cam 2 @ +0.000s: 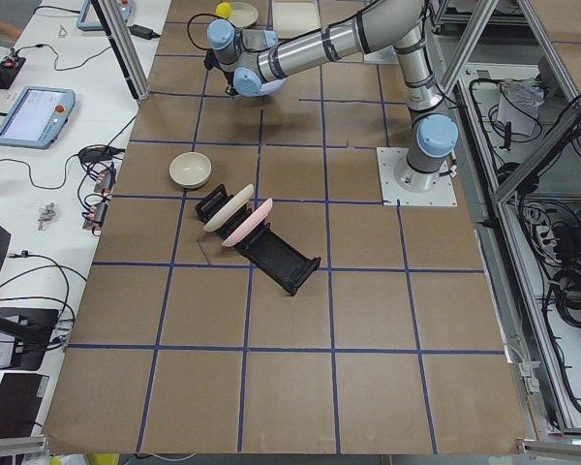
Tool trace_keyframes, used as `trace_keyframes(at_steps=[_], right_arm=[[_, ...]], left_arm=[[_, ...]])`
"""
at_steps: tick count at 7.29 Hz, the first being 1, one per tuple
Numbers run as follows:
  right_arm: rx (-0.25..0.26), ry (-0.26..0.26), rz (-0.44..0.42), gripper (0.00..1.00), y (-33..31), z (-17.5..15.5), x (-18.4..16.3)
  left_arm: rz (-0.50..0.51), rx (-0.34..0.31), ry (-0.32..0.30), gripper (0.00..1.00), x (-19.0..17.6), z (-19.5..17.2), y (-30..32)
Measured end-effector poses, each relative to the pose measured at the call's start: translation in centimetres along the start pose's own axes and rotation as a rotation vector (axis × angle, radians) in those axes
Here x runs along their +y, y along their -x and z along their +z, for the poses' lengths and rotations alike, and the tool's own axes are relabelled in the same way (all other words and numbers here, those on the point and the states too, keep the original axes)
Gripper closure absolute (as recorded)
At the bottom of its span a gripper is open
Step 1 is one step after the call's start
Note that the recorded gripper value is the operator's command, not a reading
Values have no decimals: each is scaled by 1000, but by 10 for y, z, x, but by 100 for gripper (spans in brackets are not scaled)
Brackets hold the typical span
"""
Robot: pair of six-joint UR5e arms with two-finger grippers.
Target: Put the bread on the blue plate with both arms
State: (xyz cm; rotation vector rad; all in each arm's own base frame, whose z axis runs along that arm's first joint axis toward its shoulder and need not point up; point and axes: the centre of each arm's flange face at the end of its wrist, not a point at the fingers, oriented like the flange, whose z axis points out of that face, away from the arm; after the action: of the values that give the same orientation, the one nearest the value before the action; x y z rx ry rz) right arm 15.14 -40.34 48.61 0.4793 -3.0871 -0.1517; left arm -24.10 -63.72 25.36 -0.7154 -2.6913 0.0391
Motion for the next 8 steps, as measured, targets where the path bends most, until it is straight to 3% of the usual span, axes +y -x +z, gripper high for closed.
trace_keyframes(at_steps=[2,4,8], right_arm=[[2,1,0,92,0,1,0],[-1,-5,26,92,1,3,-8],[-45,-92,70,91,58,54,-100]], left_arm=[[-18,-40,-39,0,4,-40,15],[-82,-106,-32,0,30,-105,33],[-163,-353,78,0,97,-219,9]])
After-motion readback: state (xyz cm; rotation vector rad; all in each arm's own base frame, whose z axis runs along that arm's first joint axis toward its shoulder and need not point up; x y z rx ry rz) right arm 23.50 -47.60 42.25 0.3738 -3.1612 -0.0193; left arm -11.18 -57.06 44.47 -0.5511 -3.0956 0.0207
